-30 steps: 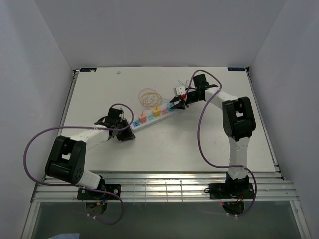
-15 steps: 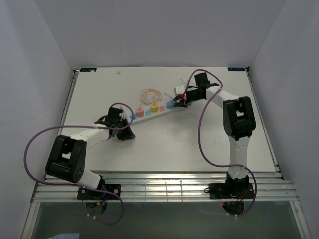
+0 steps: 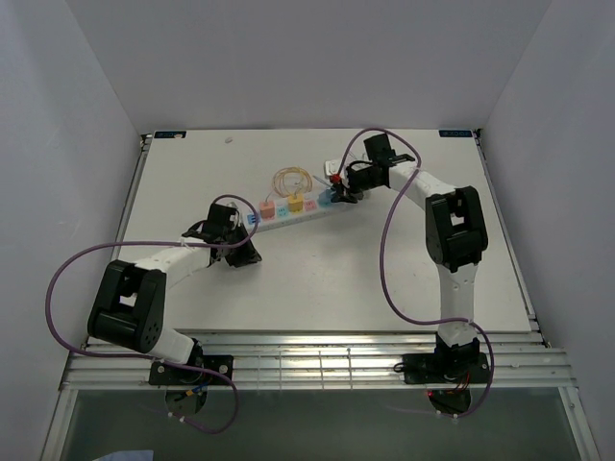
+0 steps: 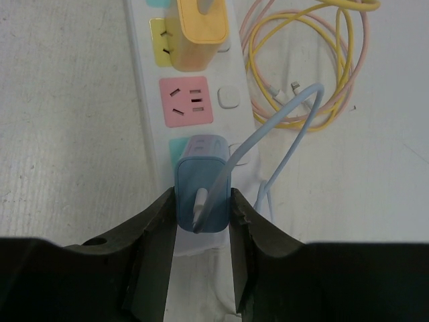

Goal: Insert the plug

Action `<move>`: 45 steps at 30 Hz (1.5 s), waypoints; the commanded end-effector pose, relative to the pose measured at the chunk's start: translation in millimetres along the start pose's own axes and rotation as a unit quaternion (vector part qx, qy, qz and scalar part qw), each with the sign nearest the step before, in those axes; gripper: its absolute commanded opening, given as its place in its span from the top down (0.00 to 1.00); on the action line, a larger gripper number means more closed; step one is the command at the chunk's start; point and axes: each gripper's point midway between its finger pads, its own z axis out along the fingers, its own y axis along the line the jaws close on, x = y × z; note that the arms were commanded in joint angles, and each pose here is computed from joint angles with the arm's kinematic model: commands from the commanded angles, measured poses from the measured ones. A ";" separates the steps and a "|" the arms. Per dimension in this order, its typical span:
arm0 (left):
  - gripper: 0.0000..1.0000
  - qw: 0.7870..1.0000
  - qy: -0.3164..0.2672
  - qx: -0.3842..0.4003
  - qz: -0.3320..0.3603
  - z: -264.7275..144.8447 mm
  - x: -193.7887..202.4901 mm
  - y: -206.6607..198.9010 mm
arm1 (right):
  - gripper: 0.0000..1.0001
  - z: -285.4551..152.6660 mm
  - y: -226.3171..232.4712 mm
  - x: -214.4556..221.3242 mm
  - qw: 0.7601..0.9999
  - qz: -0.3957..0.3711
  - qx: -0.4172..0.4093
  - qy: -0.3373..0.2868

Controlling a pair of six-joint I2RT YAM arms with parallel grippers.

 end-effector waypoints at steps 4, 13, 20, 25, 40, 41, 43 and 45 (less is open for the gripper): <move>0.69 0.998 -0.062 0.019 0.012 -12.1 -41.3 -19.8 | 0.92 6.0 24.7 5.0 0.989 0.117 -0.022 0.092; 0.68 0.995 -0.093 0.029 0.017 -22.1 -57.0 -23.1 | 0.92 9.0 80.9 -31.9 0.967 0.216 -0.051 0.123; 0.68 0.994 -0.106 0.019 0.005 -29.7 -55.2 -14.1 | 0.92 6.7 91.5 -37.7 0.960 0.243 -0.034 0.136; 0.67 0.993 -0.117 0.000 -0.027 -26.6 -66.4 -4.2 | 0.92 13.6 81.0 -31.8 0.956 0.246 -0.003 0.159; 0.59 0.981 -0.155 -0.023 -0.116 -10.3 -114.8 32.2 | 0.92 32.6 108.2 8.2 0.955 0.193 -0.019 0.222; 0.59 0.981 -0.153 -0.020 -0.116 -8.3 -115.8 30.7 | 0.92 31.6 111.0 13.3 0.954 0.192 -0.017 0.230; 0.58 0.981 -0.151 -0.019 -0.116 -3.2 -122.0 29.0 | 0.92 27.8 114.8 26.2 0.948 0.191 -0.008 0.254; 0.58 0.981 -0.152 -0.017 -0.116 -1.2 -126.4 26.7 | 0.92 25.7 111.1 32.7 0.944 0.188 0.005 0.272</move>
